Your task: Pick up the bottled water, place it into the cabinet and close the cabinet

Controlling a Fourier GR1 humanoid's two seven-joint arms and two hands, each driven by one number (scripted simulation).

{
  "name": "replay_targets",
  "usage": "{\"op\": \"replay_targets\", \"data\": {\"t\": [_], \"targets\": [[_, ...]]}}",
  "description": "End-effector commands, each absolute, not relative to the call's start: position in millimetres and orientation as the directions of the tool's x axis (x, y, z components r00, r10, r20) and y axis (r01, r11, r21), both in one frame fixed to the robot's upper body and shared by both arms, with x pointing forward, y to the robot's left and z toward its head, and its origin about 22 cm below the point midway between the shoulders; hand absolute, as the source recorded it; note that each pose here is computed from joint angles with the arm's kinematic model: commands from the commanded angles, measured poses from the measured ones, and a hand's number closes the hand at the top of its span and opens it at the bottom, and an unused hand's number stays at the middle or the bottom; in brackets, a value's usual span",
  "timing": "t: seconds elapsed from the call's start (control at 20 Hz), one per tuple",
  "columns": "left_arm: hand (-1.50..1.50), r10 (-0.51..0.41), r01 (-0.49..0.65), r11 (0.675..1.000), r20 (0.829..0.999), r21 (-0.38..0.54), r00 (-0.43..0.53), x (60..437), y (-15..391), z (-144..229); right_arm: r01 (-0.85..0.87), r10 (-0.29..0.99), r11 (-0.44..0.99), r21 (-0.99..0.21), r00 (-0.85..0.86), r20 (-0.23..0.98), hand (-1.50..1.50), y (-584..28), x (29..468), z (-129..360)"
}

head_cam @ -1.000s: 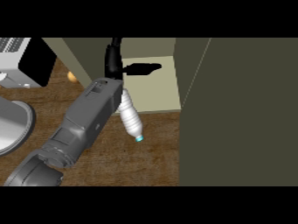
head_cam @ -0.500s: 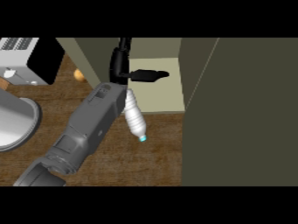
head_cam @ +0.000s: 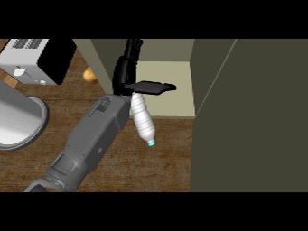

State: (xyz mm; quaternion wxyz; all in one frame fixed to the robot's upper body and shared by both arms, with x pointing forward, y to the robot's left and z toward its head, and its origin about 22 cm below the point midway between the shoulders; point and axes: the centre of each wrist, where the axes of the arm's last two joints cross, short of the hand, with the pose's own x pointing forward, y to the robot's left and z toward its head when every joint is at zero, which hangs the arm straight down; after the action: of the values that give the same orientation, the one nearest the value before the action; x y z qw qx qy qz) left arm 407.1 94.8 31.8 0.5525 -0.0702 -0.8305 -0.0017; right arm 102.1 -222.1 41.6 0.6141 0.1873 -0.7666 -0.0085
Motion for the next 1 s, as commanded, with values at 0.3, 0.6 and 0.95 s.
{"op": "replay_targets", "data": {"t": [0.3, 0.6, 0.95], "targets": [[-1.5, 0.243, 0.123, 0.969, 0.914, -0.214, -0.326, 345.3, 108.2, 17.2, -0.257, -0.297, 0.933, 0.252, -0.157, 0.942, -1.5, -219.8, 91.6, 47.8], [-1.5, 0.3, 0.162, 0.952, 0.891, -0.259, -0.341, 279.8, 128.9, 24.2, -0.272, -0.308, 0.929, 0.252, -0.189, 0.932, -1.5, -221.9, 95.4, 52.4], [-1.5, 0.346, 0.213, 0.933, 0.887, -0.291, -0.305, 204.2, 135.4, 60.2, -0.391, -0.223, 0.909, 0.142, -0.169, 0.96, -1.5, -209.0, 97.7, 57.8]]}}
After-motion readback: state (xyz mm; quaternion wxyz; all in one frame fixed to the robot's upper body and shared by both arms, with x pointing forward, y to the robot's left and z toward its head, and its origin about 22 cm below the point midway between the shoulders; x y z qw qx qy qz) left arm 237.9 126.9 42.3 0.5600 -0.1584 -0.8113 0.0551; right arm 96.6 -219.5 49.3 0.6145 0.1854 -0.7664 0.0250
